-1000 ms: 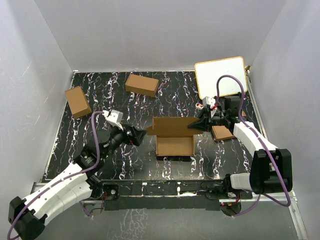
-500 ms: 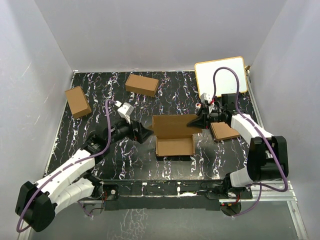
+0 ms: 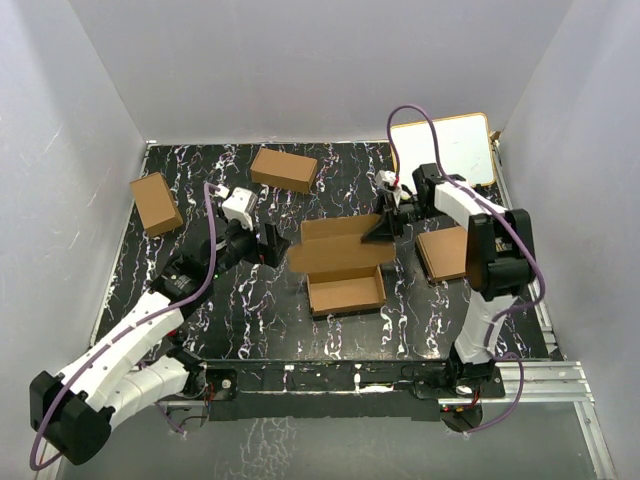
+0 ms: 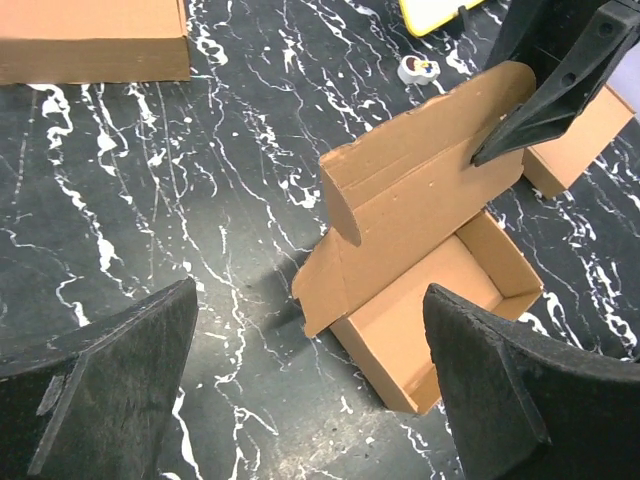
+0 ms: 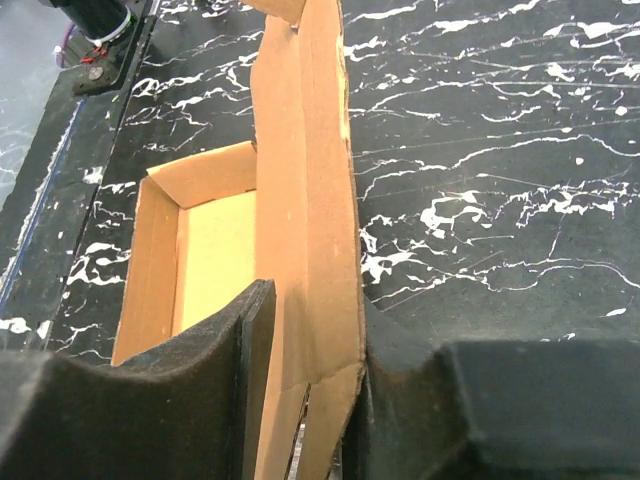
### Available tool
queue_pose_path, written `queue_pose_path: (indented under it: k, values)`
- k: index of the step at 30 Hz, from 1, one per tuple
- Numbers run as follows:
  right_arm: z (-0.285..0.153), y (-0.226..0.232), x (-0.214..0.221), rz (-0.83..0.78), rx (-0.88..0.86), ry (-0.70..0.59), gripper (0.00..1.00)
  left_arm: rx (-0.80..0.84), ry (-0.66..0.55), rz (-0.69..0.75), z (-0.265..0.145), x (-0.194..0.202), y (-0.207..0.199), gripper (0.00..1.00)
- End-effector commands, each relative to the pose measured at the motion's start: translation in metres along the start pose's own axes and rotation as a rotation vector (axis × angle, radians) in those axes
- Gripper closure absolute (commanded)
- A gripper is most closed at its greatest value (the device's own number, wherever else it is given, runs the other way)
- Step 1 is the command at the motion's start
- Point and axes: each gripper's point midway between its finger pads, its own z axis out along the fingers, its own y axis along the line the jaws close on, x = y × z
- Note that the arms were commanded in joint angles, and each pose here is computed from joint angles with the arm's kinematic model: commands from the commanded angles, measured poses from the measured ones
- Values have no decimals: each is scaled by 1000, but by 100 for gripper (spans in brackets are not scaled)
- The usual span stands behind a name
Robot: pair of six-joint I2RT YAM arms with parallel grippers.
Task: Fold the paper box
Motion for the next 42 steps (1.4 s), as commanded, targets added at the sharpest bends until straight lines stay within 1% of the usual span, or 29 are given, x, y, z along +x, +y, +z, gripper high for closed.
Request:
queue_pose_path:
  k: [1,3,5,7,9,12,15,16,19,21,24,27,31,35,42]
  values:
    - [-2,0,-10,-39,-45,2,63,-69,-7,84,-14,-17,12,7]
    - [-6,-9,-9,-31,-14,48,57,-88,0,117,-15,-18,16,7]
    - [-13,-25,-11,-18,71,117,50,-112,-3,157,-17,-20,22,7]
    - [-23,-40,-15,-45,184,177,40,-127,-15,189,-18,-21,26,6]
    - [-34,-46,-23,-86,267,206,30,-136,-17,222,-18,-17,30,6]
    - [-49,-43,-40,-121,316,198,26,-156,-12,268,-15,-6,39,6]
    - [-73,-46,-44,-127,369,176,25,-180,7,310,-11,10,49,5]
    - [-89,-53,-41,-102,419,176,25,-188,14,318,-9,14,51,5]
    - [-116,-74,-30,-32,557,223,26,-188,42,320,-8,18,52,5]
    - [-126,-85,-20,5,634,265,26,-207,62,325,-8,22,57,5]
    - [-136,-97,-5,63,719,295,27,-250,95,325,-10,29,65,5]
    - [-141,-110,17,124,768,336,28,-264,120,322,-10,34,69,5]
    - [-140,-124,43,175,792,396,32,-267,125,324,-9,34,70,5]
    - [-132,-134,57,177,807,458,32,-276,125,325,-10,34,71,5]
    - [-139,-147,72,205,853,513,32,-274,128,326,-9,35,71,5]
